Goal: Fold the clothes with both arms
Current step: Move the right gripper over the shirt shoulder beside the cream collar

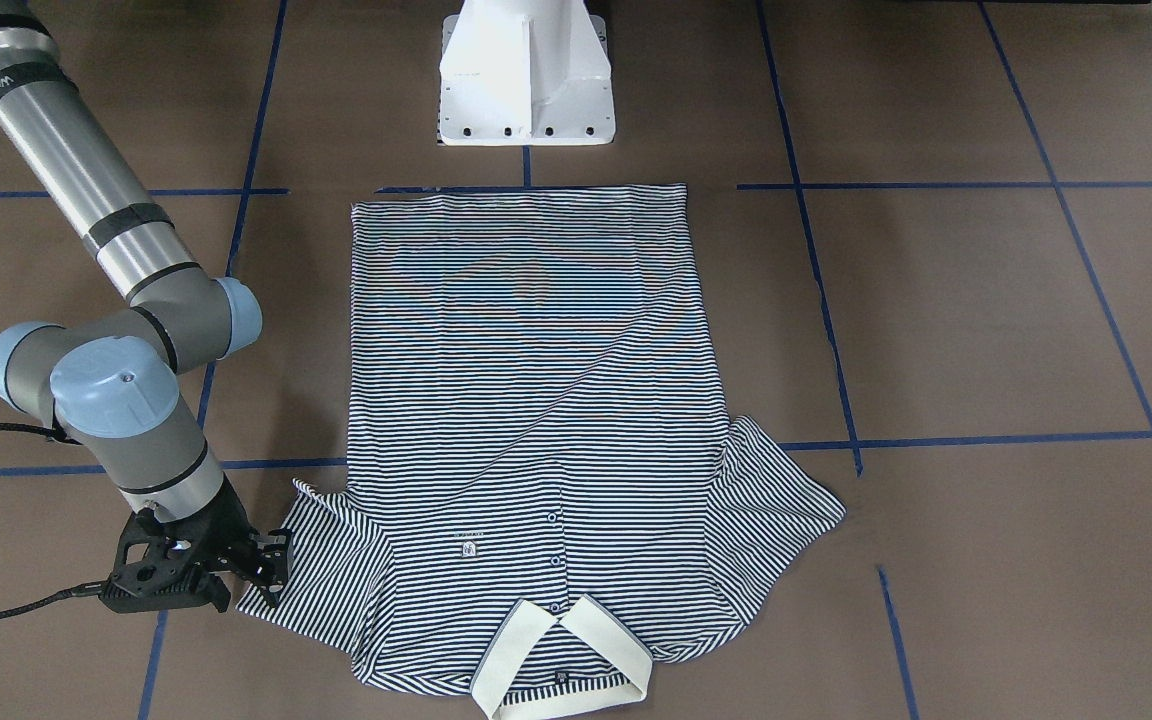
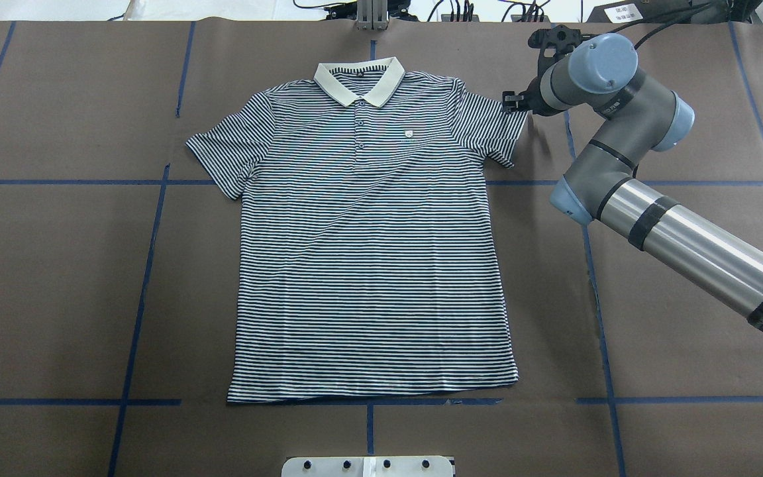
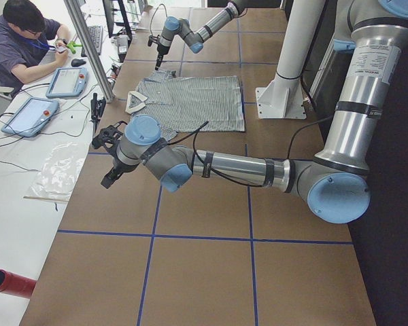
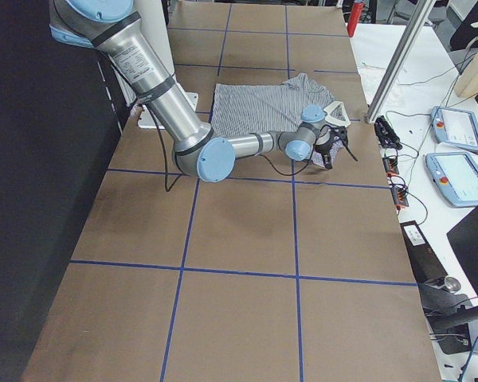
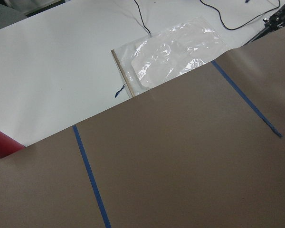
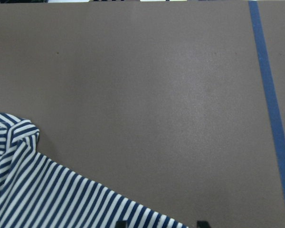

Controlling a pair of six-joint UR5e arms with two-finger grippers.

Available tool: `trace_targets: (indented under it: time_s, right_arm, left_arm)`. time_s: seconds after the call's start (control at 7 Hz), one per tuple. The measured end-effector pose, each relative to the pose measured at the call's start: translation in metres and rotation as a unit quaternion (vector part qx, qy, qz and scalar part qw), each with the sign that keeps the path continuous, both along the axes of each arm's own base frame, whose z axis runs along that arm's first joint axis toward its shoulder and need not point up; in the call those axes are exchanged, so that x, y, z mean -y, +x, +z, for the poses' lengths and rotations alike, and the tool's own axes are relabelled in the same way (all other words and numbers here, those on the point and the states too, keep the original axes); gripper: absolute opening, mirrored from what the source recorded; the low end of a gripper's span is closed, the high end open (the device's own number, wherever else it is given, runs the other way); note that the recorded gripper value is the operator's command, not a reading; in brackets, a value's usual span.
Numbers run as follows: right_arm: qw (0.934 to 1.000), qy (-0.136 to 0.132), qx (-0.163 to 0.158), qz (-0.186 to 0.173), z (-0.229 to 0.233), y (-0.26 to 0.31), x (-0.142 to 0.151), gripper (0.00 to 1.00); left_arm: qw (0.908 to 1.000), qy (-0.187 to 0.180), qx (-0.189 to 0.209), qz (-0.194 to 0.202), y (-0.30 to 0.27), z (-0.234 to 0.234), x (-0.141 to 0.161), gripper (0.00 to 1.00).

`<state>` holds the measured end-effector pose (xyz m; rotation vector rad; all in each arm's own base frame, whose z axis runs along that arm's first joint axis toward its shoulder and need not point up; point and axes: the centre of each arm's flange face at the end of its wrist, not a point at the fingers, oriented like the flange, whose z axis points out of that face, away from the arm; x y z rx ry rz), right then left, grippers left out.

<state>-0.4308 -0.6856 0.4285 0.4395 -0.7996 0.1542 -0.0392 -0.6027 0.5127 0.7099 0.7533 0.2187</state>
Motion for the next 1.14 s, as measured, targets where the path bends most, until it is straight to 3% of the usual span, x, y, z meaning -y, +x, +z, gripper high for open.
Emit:
trace_targets:
  time_s: [0.29, 0.43, 0.57, 0.71, 1.14]
  right_arm:
    - [1.0000, 0.000, -0.004, -0.001, 0.0025, -0.0066, -0.0024, 0.55]
    - [1.0000, -0.001, -0.004, -0.001, 0.0029, -0.0074, -0.0028, 0.36]
    - [1.0000, -0.001, -0.005, -0.001, 0.0035, -0.0076, -0.0030, 0.06]
    - [1.0000, -0.001, -0.005, -0.001, 0.0038, -0.0077, -0.0032, 0.00]
    - [1.0000, 0.002, -0.005, 0.003, 0.0010, -0.0060, -0.0027, 0.00]
  left_arm:
    - [1.0000, -0.001, 0.000, 0.000, 0.0000, 0.0008, -0.0005, 1.00]
    - [1.0000, -0.001, 0.000, 0.000, 0.0000, 0.0010, -0.0006, 1.00]
    - [1.0000, -0.001, 0.000, 0.000, 0.0000, 0.0012, -0.0007, 1.00]
    - [1.0000, -0.001, 0.000, 0.000, 0.0000, 0.0012, -0.0007, 1.00]
    - [1.0000, -0.001, 0.000, 0.000, 0.0000, 0.0015, -0.0007, 1.00]
